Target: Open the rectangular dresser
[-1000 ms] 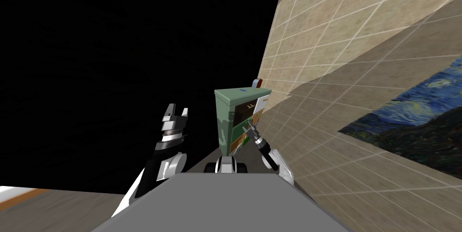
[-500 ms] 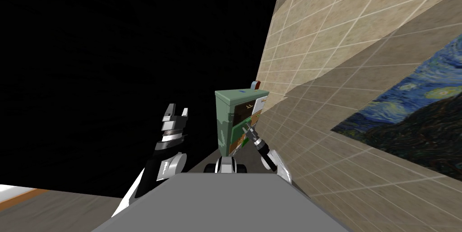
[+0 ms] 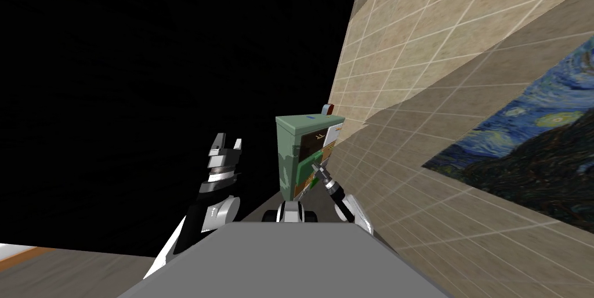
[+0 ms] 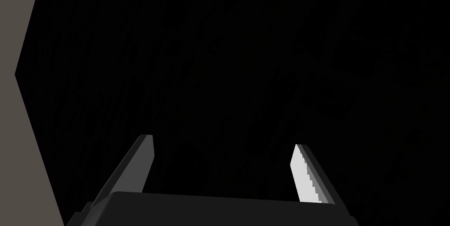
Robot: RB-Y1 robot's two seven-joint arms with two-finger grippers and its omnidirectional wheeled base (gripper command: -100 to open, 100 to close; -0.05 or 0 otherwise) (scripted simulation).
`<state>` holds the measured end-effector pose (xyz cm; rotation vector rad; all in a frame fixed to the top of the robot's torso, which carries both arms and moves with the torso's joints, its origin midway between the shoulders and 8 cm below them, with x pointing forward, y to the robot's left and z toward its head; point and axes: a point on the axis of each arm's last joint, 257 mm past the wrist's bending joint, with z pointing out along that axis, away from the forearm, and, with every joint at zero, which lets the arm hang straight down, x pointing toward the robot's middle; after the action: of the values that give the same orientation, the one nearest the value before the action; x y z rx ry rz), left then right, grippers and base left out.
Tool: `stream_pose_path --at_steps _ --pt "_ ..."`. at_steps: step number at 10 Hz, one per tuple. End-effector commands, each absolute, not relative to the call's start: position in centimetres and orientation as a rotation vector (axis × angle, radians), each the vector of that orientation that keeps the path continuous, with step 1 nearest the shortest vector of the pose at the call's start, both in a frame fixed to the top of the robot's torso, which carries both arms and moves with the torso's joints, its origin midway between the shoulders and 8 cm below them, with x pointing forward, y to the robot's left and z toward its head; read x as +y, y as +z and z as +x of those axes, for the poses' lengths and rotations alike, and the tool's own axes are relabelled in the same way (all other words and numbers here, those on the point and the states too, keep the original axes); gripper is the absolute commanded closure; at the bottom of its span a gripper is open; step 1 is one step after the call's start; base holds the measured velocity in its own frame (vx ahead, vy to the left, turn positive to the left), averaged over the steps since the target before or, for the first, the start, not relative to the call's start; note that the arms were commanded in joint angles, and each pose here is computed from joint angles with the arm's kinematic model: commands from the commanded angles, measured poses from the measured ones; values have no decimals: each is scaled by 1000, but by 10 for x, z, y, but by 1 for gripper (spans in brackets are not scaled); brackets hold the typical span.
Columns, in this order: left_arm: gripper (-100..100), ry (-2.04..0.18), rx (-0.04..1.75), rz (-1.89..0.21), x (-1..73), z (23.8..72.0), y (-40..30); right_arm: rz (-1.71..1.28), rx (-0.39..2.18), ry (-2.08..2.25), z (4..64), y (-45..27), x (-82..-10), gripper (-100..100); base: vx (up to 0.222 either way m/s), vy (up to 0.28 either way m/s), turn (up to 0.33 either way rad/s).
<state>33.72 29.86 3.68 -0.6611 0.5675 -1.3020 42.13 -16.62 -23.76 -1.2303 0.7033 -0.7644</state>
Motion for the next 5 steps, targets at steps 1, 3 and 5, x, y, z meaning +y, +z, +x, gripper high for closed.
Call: stream_pose_path --at_steps 1,3,5 --pt "0 -1302 567 -661 299 337 37 -1275 736 -802 420 -264 -171 -100 -1 -9 -33" --pt "0 -1302 567 -661 299 337 37 -1275 736 -802 420 -264 -171 -100 -2 -8 -11" --pt "0 -1302 568 -661 299 337 37 -1283 736 -814 419 -271 -166 -100 2 -7 -19"
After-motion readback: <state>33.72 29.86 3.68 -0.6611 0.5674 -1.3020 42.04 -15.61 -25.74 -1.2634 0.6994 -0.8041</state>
